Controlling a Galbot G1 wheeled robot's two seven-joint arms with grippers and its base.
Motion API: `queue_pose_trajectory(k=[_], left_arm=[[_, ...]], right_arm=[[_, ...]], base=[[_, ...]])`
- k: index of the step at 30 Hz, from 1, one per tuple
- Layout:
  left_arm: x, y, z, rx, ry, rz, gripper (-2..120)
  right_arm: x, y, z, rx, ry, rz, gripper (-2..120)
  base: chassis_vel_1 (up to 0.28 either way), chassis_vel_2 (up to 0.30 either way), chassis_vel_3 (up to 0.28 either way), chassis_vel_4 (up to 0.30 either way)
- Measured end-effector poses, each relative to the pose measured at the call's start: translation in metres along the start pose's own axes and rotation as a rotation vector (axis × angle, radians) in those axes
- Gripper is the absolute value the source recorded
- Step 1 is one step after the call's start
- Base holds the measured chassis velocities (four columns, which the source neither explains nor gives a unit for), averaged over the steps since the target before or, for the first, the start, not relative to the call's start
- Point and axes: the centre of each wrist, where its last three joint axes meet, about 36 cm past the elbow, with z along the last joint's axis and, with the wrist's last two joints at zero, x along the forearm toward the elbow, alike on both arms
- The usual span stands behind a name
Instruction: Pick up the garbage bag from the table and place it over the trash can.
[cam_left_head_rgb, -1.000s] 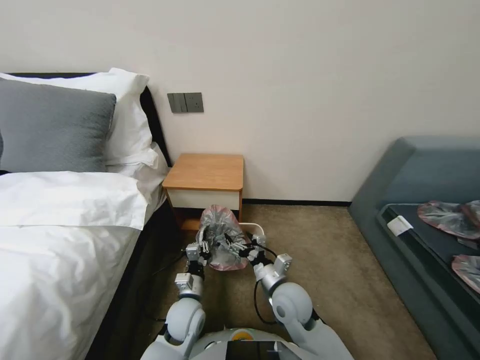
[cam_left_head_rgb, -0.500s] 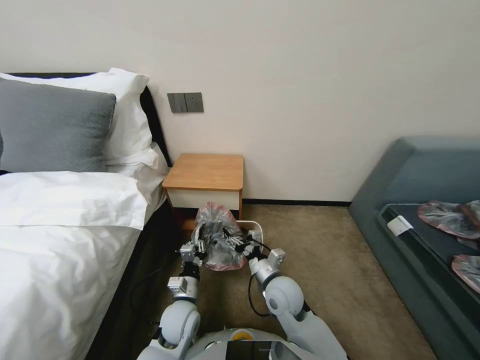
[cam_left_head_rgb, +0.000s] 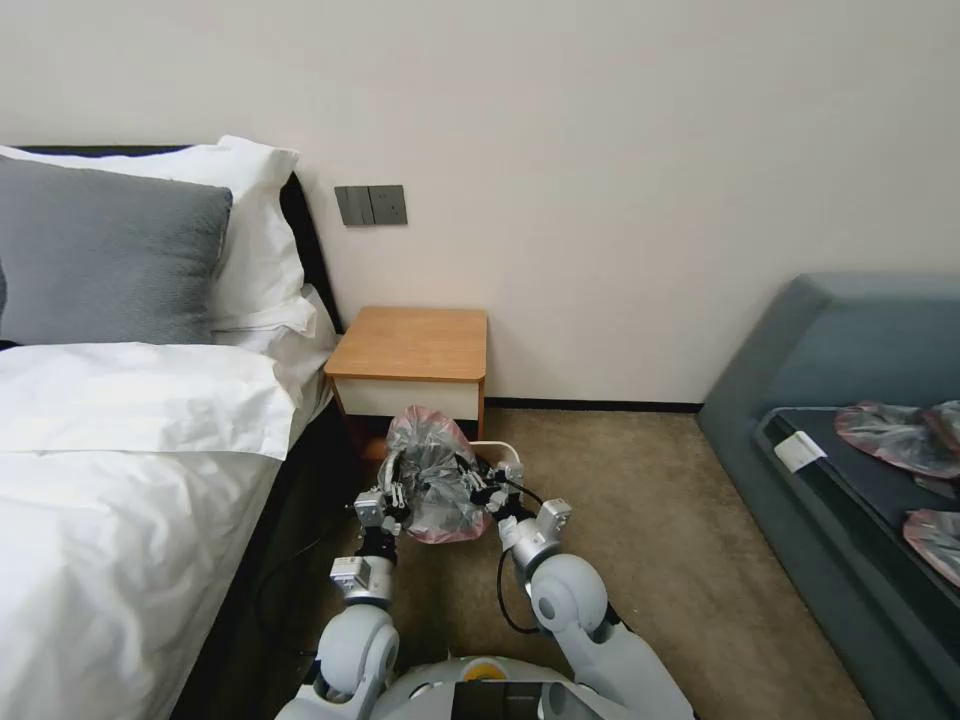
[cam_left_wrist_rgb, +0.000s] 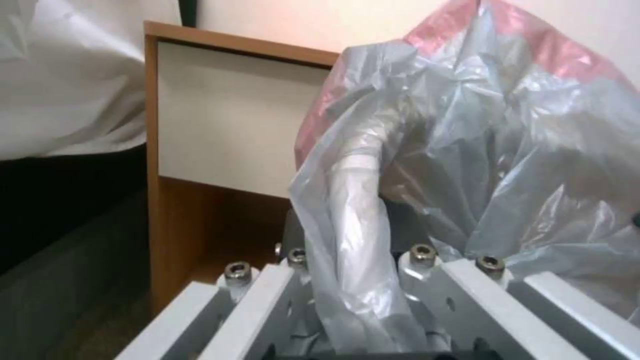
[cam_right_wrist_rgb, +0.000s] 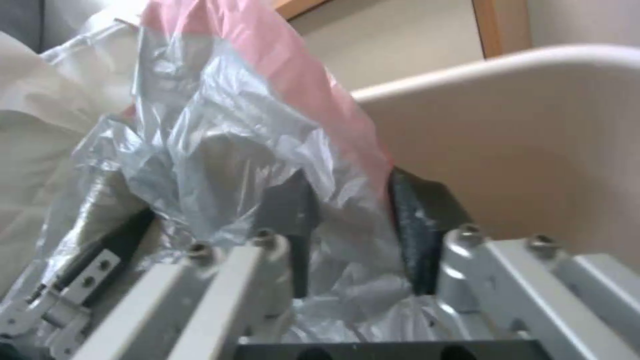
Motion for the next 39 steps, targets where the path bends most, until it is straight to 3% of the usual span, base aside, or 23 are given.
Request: queue_pose_trajectory(k=[7,14,18,26,39], left_arm=[[-0.003,0.000,-0.001,0.023,0.010,-0.011,7],[-0.003,0.003,0.001,0.037,0.027,-0.027,7],[-0.002,0.004,0.001,0.061,0.039,-0.033,7],[-0.003,0.007,-0.003,0.141,0.052,-0.030,7],[-0.009,0.019,-0.010,0.251,0.066,0.018,7]], right_arm=[[0.002,0.002,-0.007,-0.004,-0.048,-0.015,0],[0.008,0.002,-0.040,-0.004,-0.118,-0.011,0],[0.001,-0.018,-0.066,0.008,-0.136,0.036,0],[0.001,-0.061,-0.088,-0.036,0.000,0.123,0],[0.028,-0.090,-0.098,-0.178,0.128,0.083,0]], base=[[0.000,0.000,0.000,0.000],[0.000,0.000,0.000,0.000],[0.000,0.000,0.000,0.000],[0.000,0.000,0.000,0.000],[0.000,0.000,0.000,0.000]])
